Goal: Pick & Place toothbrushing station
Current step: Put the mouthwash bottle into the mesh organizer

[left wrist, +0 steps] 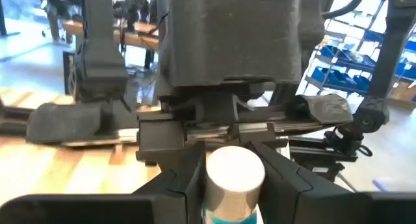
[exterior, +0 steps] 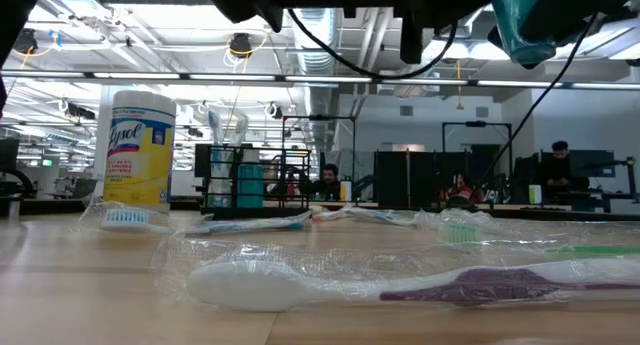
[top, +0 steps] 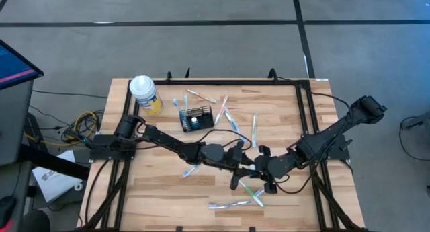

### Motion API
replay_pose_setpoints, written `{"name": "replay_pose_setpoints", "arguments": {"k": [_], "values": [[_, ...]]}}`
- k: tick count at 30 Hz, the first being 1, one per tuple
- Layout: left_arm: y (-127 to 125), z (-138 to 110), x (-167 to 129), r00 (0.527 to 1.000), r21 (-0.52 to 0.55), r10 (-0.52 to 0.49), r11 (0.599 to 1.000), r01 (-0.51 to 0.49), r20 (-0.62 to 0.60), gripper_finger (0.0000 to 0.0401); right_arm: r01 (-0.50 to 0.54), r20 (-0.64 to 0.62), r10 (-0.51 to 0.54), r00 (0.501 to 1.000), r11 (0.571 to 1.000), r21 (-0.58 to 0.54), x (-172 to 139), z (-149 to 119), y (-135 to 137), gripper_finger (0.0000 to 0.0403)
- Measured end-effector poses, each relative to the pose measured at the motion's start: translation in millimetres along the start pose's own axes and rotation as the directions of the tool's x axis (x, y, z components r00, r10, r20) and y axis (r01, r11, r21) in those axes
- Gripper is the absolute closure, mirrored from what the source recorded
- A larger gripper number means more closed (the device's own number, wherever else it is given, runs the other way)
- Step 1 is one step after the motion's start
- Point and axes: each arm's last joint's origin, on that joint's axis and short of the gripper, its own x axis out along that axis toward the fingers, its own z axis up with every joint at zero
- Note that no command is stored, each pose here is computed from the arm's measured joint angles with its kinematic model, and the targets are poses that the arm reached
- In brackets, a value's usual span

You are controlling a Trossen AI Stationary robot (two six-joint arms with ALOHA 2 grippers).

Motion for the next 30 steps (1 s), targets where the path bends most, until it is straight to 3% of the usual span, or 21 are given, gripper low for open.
{"name": "replay_pose_setpoints", "arguments": {"k": [5, 30], "values": [[-1, 4, -3, 0.999, 0.004, 0.017, 1.0, -0.017, -0.042, 0.0314, 0.001, 0.001, -0.001, 1.0, 1.0, 0.004, 0, 1, 0, 0.0345], [-13, 27, -26, 0.98, 0.013, 0.07, 0.998, -0.069, -0.186, 0.0307, 0.007, 0.022, -0.007, 1.0, 1.0, -0.008, -2, 3, 0, 0.0345]]}}
